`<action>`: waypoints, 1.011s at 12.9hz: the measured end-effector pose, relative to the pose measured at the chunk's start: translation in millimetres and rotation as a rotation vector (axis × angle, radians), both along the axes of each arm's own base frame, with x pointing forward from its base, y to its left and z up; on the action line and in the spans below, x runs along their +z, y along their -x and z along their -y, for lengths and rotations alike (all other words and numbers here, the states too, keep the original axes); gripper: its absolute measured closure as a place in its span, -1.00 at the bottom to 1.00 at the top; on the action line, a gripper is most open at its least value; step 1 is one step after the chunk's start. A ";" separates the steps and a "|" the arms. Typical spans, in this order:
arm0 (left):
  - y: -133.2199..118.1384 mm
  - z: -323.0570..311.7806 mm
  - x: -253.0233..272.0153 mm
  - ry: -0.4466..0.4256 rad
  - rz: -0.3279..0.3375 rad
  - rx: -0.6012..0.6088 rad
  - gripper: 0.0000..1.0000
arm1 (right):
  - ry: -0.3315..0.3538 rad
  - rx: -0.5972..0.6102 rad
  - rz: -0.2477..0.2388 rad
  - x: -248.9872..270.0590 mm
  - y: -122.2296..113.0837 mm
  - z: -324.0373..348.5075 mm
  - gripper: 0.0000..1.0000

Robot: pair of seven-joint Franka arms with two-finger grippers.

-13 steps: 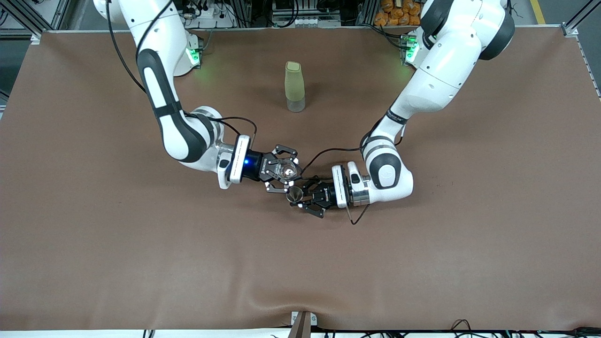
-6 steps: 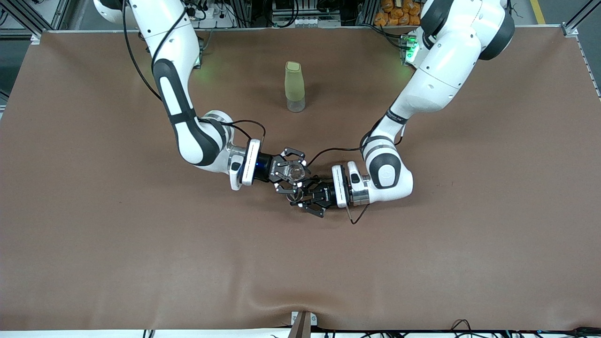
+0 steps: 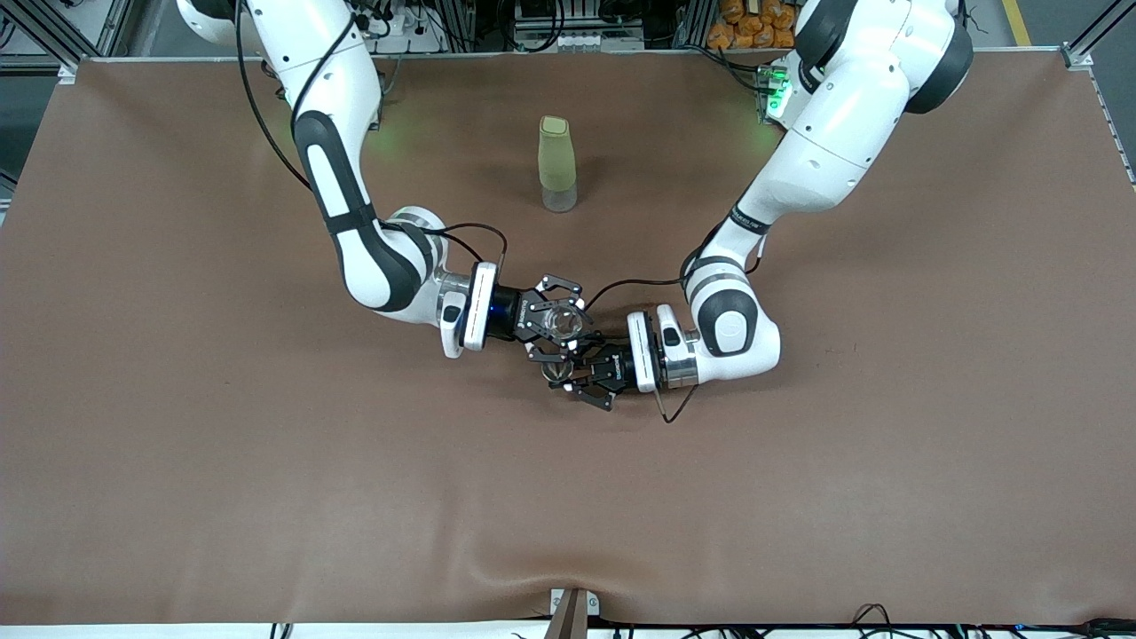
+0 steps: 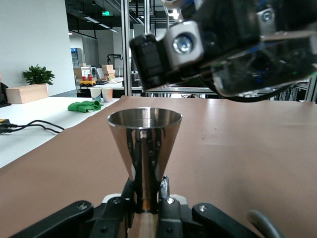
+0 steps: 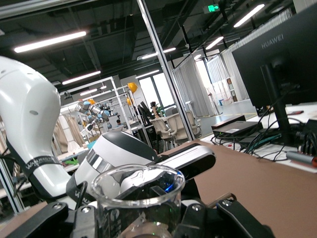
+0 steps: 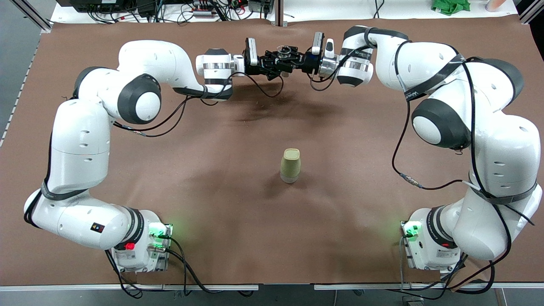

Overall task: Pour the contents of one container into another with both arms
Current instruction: 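Tilt the beaker with the right gripper, pouring into the jigger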

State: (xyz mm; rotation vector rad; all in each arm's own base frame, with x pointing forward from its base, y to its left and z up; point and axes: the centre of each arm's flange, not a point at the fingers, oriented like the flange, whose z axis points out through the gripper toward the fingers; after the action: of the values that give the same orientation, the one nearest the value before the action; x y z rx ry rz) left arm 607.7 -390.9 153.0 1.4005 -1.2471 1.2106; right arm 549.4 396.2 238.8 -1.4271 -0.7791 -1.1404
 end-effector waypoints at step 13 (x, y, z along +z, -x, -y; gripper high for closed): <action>3.2 0.5 -3.2 0.001 -0.017 0.002 0.58 | -0.084 0.015 -0.364 1.8 -0.5 3.3 0.66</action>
State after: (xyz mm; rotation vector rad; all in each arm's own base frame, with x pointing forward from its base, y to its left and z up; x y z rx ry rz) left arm 604.5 -391.5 149.8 1.4090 -1.2338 1.1975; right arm 549.9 392.9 240.6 -1.4994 -0.4788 -0.8568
